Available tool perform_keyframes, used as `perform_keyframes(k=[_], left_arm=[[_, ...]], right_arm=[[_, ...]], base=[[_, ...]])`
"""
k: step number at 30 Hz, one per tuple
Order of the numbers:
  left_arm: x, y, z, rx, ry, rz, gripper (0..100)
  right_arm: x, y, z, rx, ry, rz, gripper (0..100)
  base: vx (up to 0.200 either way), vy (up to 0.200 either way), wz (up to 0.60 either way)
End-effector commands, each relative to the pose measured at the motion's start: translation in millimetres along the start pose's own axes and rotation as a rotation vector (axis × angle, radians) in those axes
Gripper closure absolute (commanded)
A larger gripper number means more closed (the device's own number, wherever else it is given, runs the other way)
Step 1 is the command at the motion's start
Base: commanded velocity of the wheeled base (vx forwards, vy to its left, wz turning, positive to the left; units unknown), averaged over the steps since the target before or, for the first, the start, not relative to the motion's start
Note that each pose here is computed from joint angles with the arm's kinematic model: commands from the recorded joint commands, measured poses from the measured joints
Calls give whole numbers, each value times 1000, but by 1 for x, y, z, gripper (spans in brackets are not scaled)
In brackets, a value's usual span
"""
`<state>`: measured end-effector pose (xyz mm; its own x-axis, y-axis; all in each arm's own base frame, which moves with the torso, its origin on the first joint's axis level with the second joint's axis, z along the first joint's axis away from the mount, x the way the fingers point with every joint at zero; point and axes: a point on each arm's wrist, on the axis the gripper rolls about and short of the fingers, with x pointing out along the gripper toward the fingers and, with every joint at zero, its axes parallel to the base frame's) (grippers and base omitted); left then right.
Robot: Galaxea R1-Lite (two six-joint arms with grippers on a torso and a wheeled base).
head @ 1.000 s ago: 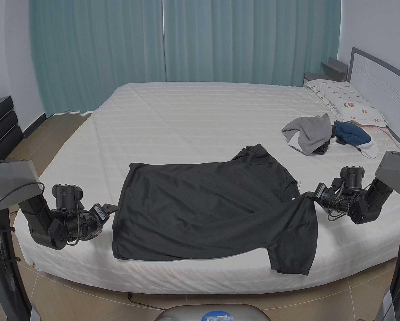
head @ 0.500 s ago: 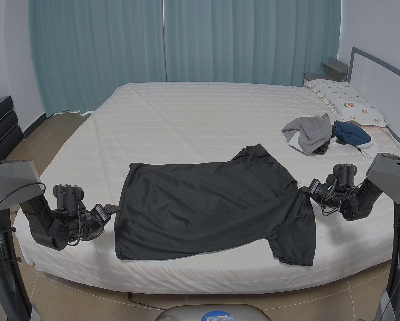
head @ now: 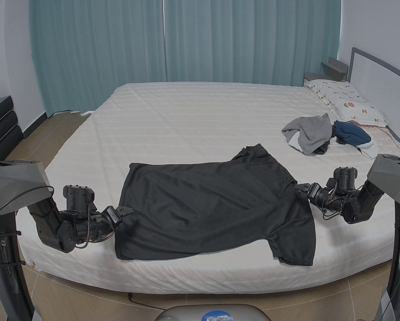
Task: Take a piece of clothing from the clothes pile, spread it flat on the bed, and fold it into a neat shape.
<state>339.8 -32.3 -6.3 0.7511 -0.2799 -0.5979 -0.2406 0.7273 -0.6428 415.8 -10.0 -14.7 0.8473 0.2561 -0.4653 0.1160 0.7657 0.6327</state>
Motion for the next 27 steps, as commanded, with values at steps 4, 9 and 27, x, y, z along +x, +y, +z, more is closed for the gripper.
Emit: perform_keyframes(k=[4,9,27], left_arm=[[13,0,-3,7,10,1,100],[19,-1,0,12,-1,-5,100],[-11,-22,28,-21,-147,-59,100]], right_arm=[[-30,2,0,17,29,2,0],[-43,-3,-10,26,75,-7,0],[-61,-9,-25,51,139,-29,0]], base=[[0,0,0],[0,0,0],[0,0,0]])
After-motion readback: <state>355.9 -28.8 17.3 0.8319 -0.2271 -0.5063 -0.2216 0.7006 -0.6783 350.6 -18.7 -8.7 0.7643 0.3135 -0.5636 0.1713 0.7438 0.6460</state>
